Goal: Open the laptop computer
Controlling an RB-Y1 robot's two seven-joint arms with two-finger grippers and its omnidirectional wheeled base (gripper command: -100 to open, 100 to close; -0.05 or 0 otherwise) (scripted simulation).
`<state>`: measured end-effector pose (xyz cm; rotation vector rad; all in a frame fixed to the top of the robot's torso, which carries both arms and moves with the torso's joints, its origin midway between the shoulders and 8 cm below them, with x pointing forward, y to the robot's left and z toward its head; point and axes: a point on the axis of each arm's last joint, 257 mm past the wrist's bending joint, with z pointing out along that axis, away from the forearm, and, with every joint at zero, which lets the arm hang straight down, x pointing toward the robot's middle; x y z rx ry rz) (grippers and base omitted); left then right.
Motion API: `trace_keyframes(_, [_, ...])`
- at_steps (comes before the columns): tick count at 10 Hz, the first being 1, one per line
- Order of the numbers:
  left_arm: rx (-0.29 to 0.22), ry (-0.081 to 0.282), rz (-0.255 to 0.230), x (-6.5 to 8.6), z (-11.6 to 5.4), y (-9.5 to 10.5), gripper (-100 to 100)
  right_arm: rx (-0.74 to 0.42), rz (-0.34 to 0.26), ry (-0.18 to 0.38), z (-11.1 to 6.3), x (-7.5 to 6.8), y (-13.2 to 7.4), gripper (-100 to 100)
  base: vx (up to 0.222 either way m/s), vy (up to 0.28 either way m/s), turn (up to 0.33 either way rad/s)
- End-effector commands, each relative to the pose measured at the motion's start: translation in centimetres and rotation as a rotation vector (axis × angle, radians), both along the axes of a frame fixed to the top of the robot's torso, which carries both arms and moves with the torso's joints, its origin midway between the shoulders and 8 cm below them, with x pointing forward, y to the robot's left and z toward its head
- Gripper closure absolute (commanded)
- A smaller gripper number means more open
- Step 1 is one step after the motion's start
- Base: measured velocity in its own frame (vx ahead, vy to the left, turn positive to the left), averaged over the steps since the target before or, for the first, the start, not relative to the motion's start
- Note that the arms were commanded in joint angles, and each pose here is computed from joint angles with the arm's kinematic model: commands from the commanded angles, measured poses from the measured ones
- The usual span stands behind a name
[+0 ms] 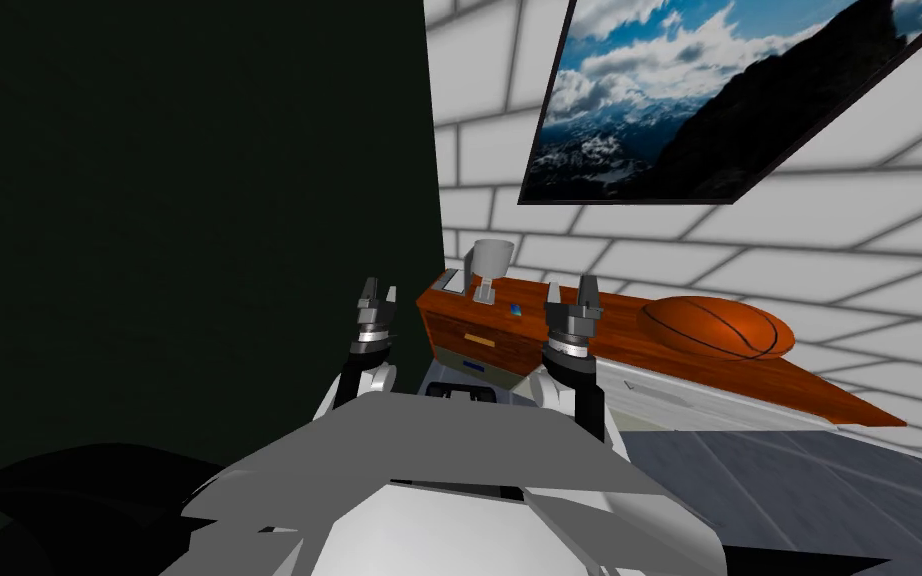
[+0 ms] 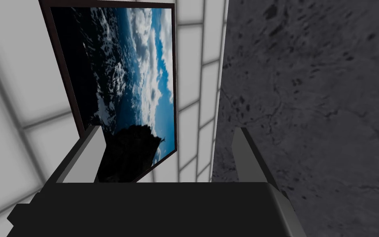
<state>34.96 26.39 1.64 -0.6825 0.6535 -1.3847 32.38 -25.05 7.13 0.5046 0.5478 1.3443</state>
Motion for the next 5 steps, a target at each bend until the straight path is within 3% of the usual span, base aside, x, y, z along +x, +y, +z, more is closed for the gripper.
trace_keyframes(1, [0.0, 0.0, 0.0, 0.0, 0.0, 0.0, 0, 0.0, 0.0, 0.0, 0.0, 0.0, 0.0, 0, 0.0, 0.0, 0.0])
trace_keyframes(2, [0.0, 0.0, 0.0, 0.0, 0.0, 0.0, 0, 0.0, 0.0, 0.0, 0.0, 0.0, 0.0, 0, 0.0, 0.0, 0.0])
trace_keyframes(3, [0.001, -0.009, -0.045, 0.4, 0.2, -0.9, -100, 0.0, 0.0, 0.0, 0.0, 0.0, 0.0, 0, 0.015, -0.031, -0.074])
trace_keyframes(5, [-0.006, -0.019, -0.103, 1.0, 0.5, -2.1, -100, 0.0, 0.0, 0.001, 0.0, 0.0, 0.0, 0, 0.006, -0.07, -0.089])
